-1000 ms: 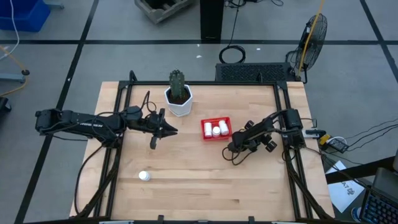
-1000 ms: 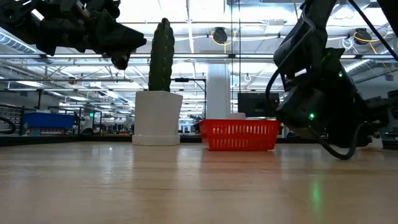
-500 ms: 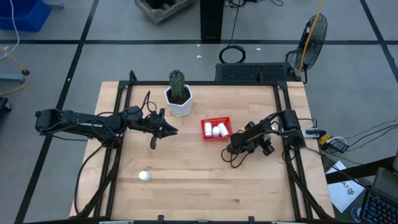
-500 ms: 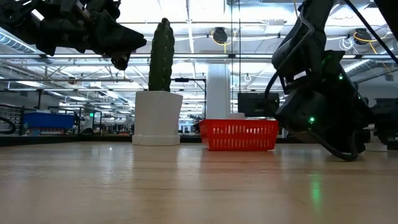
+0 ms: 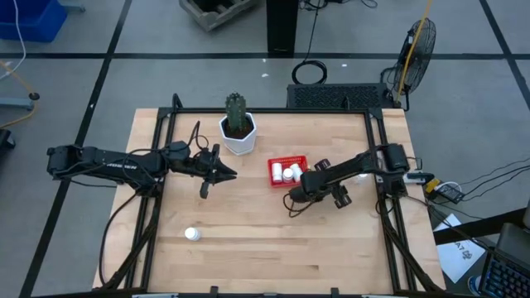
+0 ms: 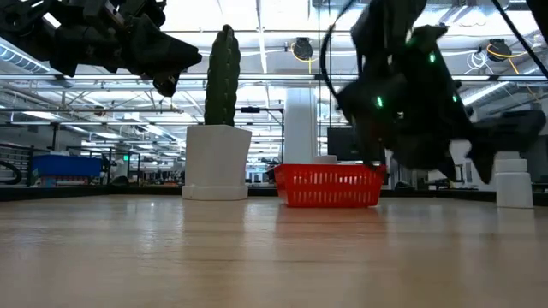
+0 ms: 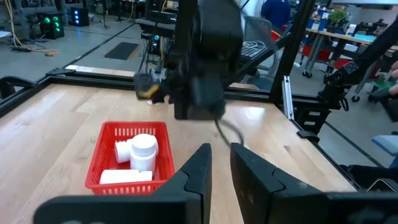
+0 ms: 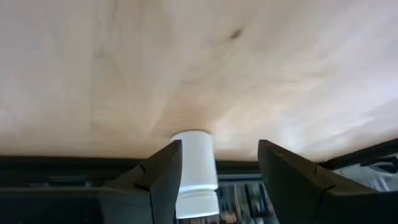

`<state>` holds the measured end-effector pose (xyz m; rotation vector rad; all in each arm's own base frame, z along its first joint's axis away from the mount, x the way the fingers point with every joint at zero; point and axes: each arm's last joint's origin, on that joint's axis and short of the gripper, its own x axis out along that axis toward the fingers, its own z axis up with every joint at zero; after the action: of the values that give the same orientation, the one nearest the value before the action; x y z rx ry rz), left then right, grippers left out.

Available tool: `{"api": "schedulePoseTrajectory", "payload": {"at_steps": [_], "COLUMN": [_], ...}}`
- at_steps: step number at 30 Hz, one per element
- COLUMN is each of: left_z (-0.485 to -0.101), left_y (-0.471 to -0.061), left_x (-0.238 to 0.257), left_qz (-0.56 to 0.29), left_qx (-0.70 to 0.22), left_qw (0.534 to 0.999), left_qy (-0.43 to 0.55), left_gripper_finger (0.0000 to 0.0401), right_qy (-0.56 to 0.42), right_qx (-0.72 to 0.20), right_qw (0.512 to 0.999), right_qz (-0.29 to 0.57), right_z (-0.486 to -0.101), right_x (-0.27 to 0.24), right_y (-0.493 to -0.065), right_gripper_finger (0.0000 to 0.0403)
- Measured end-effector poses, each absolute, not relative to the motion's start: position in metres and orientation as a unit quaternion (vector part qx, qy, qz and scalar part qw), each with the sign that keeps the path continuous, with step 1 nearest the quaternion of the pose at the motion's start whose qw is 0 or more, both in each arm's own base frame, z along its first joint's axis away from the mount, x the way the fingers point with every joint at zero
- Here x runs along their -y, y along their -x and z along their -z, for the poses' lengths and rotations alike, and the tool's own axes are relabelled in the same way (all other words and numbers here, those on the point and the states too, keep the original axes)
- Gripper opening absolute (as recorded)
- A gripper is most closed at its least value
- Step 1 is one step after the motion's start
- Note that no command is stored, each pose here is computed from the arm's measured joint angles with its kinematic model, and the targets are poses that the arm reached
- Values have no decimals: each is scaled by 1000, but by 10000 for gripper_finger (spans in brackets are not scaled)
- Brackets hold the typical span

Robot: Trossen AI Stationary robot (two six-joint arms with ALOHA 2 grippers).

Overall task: Pick and place pill bottles into a basket
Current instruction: Remove the white pill bottle from the red bin

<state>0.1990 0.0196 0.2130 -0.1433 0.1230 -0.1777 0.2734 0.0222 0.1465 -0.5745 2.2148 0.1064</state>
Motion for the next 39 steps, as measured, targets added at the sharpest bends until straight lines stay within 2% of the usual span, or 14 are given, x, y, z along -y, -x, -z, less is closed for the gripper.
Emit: {"api": "schedulePoseTrajectory", "payload": {"at_steps": [11,14,19,23,31,39], "left_z": [-213,-213,-213,-211,-208,-209], "left_y": [-199,-199,-199,-199,-198,-198], "left_x": [-20,-20,-20,-20,-19,-19], "left_qz": [89,89,88,88,87,87], "left_qx": [-64,-63,-64,-71,-86,-85], "left_qw": [991,992,991,990,989,989], "left_qy": [71,71,81,86,87,86], "left_gripper_finger": [62,62,62,62,62,62], "right_qy": [174,127,-9,-63,-81,-140], "right_qx": [-722,-656,-567,-541,-514,-525], "right_qw": [667,738,820,835,850,825], "right_qz": [63,98,81,74,87,156], "right_z": [-221,-237,-249,-250,-242,-223], "right_x": [-9,-1,19,33,45,68], "right_y": [-272,-278,-292,-297,-310,-316], "right_gripper_finger": [192,190,188,187,187,187]}}
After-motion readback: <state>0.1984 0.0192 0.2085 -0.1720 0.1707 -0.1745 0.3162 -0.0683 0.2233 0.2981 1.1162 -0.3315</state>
